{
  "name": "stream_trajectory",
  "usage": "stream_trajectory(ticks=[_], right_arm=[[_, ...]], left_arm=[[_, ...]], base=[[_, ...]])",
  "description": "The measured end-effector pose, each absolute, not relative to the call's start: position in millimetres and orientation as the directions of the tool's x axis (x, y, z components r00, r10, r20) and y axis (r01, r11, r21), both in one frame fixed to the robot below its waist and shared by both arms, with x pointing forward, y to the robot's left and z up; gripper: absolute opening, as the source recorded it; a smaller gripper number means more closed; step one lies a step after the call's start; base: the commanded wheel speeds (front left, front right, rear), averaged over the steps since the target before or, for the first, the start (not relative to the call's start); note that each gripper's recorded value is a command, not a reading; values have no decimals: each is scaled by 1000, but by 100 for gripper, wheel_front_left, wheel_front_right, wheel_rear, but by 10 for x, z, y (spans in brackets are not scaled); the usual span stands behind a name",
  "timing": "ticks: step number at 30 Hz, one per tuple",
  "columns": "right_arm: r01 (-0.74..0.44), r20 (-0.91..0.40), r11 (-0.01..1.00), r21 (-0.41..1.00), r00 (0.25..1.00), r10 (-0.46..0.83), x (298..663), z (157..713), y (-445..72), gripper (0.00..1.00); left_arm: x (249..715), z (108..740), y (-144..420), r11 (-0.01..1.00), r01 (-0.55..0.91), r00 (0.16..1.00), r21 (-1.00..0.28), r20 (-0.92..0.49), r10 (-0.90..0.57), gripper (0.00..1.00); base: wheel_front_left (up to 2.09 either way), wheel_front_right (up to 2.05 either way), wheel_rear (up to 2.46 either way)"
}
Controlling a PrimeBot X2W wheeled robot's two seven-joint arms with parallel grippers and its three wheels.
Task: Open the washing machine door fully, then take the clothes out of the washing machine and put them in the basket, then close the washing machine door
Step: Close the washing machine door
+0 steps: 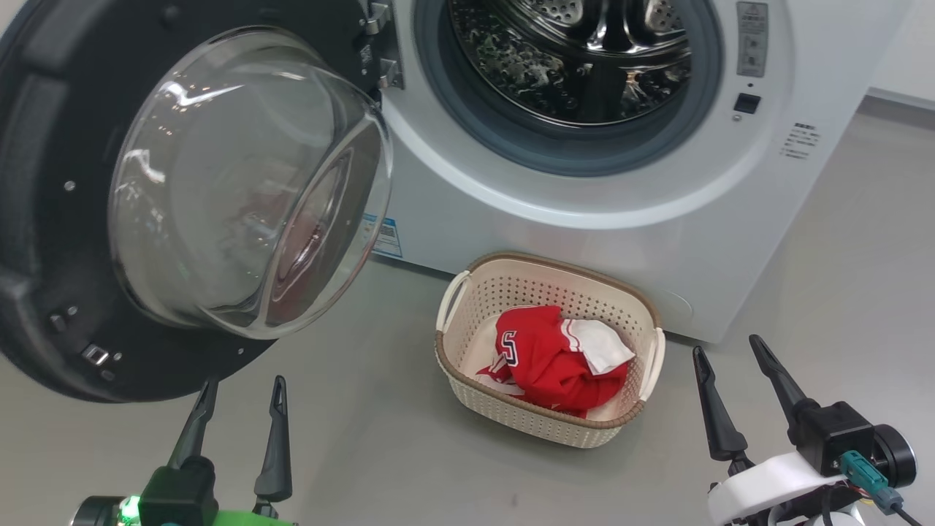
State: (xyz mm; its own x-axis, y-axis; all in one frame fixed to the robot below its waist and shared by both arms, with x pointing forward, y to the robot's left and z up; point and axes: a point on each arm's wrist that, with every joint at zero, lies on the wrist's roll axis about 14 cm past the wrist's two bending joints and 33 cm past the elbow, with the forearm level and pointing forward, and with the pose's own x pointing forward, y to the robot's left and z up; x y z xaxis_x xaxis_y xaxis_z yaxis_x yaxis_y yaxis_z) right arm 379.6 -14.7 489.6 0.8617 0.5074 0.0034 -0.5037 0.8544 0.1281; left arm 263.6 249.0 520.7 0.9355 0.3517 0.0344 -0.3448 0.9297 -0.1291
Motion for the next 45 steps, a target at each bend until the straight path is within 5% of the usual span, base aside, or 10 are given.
stream_trajectory(ticks=[11, 25, 26, 27, 29, 36, 45], right_arm=[[-635, -11, 759, 142, 766, 643, 3685, 4864, 369, 100], [-645, -18, 751, 141, 757, 653, 3672, 4855, 411, 100], [-645, -18, 751, 141, 757, 653, 3671, 4857, 411, 100], [-645, -17, 751, 140, 757, 653, 3671, 4859, 410, 100], [-644, -17, 752, 140, 758, 653, 3670, 4862, 409, 100], [-644, -15, 753, 138, 758, 651, 3667, 4871, 405, 100], [-643, -17, 753, 139, 759, 651, 3669, 4864, 405, 100]], left_arm=[[2266, 5228, 2840, 867, -484, 870, -117, 44, 491, 100], [2225, 5245, 2875, 860, -497, 861, -118, 54, 506, 100], [2225, 5246, 2874, 860, -497, 861, -118, 55, 506, 82], [2225, 5247, 2873, 860, -497, 861, -118, 55, 505, 48], [2225, 5248, 2872, 860, -496, 861, -122, 56, 505, 0], [2247, 5359, 2837, 864, -462, 867, -199, 104, 487, 0], [2298, 5873, 2849, 761, -216, 841, -612, 279, 463, 0]], base=[[0, 0, 0], [0, 0, 0], [0, 0, 0], [0, 0, 0], [0, 0, 0], [0, 0, 0], [0, 0, 0]])
